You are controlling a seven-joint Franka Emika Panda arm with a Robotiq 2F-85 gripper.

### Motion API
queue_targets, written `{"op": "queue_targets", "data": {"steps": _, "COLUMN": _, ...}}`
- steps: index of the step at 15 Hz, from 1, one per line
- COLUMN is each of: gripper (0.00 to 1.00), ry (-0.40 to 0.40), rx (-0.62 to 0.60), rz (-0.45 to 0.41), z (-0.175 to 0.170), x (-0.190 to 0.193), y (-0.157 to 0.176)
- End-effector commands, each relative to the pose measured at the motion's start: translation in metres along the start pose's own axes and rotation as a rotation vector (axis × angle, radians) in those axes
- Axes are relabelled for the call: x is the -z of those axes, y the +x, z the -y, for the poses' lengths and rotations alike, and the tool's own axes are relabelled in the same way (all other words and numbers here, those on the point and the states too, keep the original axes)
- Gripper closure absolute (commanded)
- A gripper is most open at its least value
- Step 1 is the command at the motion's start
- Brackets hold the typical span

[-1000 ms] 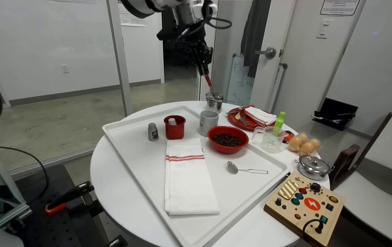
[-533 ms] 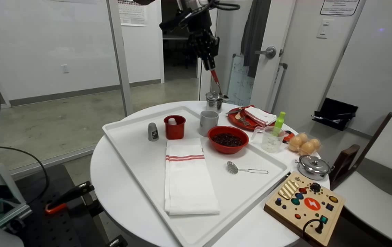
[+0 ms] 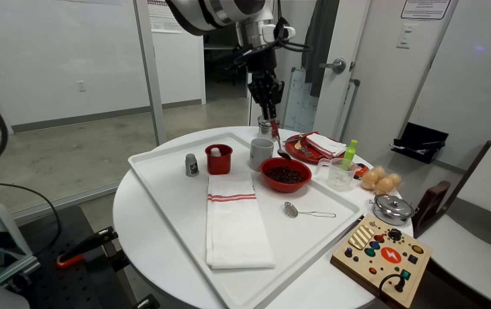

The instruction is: Put the salt and pepper shaker in the red mug and use the spoon to mix the contents of the red bowl

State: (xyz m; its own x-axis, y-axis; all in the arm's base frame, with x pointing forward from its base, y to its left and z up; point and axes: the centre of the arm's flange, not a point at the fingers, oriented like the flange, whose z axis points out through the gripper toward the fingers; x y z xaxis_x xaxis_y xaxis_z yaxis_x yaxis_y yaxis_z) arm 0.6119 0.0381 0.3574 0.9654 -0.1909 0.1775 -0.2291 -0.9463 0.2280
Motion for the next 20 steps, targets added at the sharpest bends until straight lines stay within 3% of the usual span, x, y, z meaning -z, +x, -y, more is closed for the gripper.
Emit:
{"op": "queue_targets", "data": {"steps": 1, "gripper": 0.88, "ry": 0.008, "rx": -0.003, "rz": 0.064, "z": 0.008, "x": -0.027, "y": 0.000}}
{"op": "queue_targets", "data": {"steps": 8, "gripper": 0.89, "ry": 0.020, "rx": 0.034, "rz": 0.138, "z": 0.031, "x": -0.089, "y": -0.028}}
{"op": "queue_targets", "data": {"steps": 15, "gripper": 0.89, "ry": 0.066, "rx": 0.091, "rz": 0.066, "z": 0.062, "x": -0.070, "y": -0.023}}
{"op": "queue_targets", "data": {"steps": 20, "gripper": 0.89, "ry": 0.060, "rx": 0.064, "rz": 0.053, "z": 0.048, "x": -0.072, "y": -0.011}}
